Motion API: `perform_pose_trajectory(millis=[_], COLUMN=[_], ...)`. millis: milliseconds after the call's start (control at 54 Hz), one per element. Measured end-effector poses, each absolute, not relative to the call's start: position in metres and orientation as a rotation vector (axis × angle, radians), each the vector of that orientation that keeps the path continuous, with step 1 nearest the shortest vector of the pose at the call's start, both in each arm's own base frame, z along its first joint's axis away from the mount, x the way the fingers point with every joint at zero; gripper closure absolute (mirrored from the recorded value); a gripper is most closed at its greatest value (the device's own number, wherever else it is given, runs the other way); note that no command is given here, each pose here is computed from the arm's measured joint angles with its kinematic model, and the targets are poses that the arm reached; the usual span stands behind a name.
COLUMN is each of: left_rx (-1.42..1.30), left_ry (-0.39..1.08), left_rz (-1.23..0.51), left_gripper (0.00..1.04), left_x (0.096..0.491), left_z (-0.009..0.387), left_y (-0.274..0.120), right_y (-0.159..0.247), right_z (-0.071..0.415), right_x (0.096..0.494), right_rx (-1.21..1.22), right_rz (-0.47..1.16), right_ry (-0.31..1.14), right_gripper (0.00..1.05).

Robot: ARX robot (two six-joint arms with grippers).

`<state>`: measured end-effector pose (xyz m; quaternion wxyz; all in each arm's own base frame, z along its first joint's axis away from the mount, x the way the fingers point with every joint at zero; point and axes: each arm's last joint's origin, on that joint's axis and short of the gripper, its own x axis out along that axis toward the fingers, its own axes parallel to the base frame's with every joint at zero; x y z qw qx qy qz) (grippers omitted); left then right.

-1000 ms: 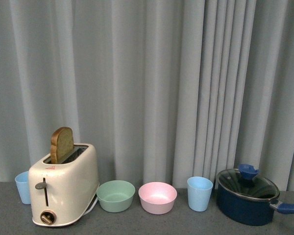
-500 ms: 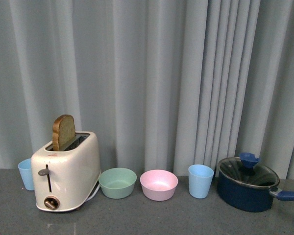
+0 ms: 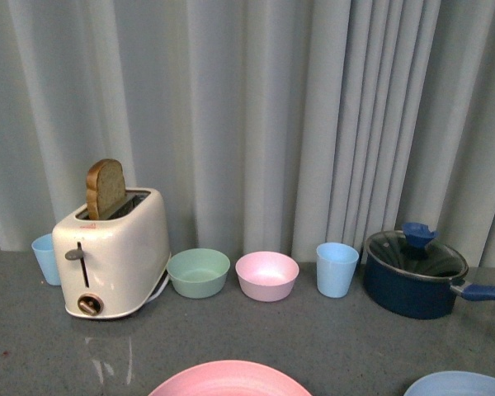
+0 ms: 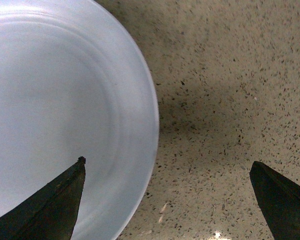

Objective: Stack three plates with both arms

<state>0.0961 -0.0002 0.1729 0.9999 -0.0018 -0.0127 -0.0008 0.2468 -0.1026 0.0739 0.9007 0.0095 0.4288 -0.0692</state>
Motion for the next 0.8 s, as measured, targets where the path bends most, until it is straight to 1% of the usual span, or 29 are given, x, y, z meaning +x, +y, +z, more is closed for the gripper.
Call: perform_pose_trajectory(millis=[278, 500, 704, 741, 778, 796], left_rx=[-0.004, -0.004, -0.004, -0.004, -0.004, -0.004], left_ry=[-0.025, -0.025, -0.025, -0.025, -0.025, -0.025], left_rz=[-0.002, -0.002, -0.002, -0.002, -0.002, -0.002], left_gripper=[0.07, 0.07, 0.07, 0.07, 0.07, 0.07], left_x=[0.096, 0.096, 0.096, 0.096, 0.096, 0.096], left_z=[0.173, 0.173, 0.173, 0.173, 0.173, 0.173], left_y=[0.000, 0.000, 0.000, 0.000, 0.000, 0.000], right_y=[-0.116, -0.120, -0.113, -0.111, -0.109, -0.108], right_z=[0.052, 0.046, 0.038, 0.036, 0.035, 0.035], right_x=[0.270, 0.286, 0.296, 0.296, 0.297, 0.297], right_rx=[0.098, 0.138, 0.133, 0.131, 0.129, 0.129], right_rz=[-0.167, -0.128, -0.093, -0.087, -0.077, -0.076], right_ry=[0.950, 0.958, 0.987, 0.993, 1.004, 1.005], right_gripper=[0.07, 0.07, 0.07, 0.09, 0.15, 0.16])
